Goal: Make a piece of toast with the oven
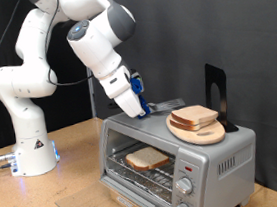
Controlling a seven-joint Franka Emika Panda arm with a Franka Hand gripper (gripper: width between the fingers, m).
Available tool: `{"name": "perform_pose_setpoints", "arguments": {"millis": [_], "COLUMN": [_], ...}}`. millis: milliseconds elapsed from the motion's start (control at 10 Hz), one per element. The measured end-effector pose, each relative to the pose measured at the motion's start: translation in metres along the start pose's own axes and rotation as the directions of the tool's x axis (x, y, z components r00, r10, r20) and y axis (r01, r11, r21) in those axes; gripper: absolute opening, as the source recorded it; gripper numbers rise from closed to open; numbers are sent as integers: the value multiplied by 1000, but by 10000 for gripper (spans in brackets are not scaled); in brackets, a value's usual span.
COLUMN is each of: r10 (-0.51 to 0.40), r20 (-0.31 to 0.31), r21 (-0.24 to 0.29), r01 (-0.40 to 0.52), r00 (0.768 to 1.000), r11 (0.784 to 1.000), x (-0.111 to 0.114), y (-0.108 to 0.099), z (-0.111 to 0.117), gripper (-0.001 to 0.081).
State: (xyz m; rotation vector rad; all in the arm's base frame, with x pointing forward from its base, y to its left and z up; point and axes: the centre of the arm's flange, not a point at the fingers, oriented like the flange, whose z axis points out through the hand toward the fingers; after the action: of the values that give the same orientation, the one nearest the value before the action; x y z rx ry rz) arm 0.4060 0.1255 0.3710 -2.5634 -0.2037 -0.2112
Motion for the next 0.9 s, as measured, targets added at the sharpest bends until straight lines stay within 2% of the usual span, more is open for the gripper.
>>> {"name": "perform_pose_setpoints", "arguments": {"millis": [100,200,300,400,600,900], "r10": [1,1,1,2,5,6], "r20": [-1,-1,-1,1,8,21], "r21": [1,1,2,5,26,98], "r01": [-1,-1,-1,-2,-5,-8], "r00": [1000,1000,1000,1000,1000,1000], "r11": [1000,1000,1000,1000,1000,995], "x": [0,0,1,1,0,2], "y": [0,0,0,0,-1,-6], "z": [0,0,0,0,-3,-23], "gripper": [383,583,583,671,682,682]}}
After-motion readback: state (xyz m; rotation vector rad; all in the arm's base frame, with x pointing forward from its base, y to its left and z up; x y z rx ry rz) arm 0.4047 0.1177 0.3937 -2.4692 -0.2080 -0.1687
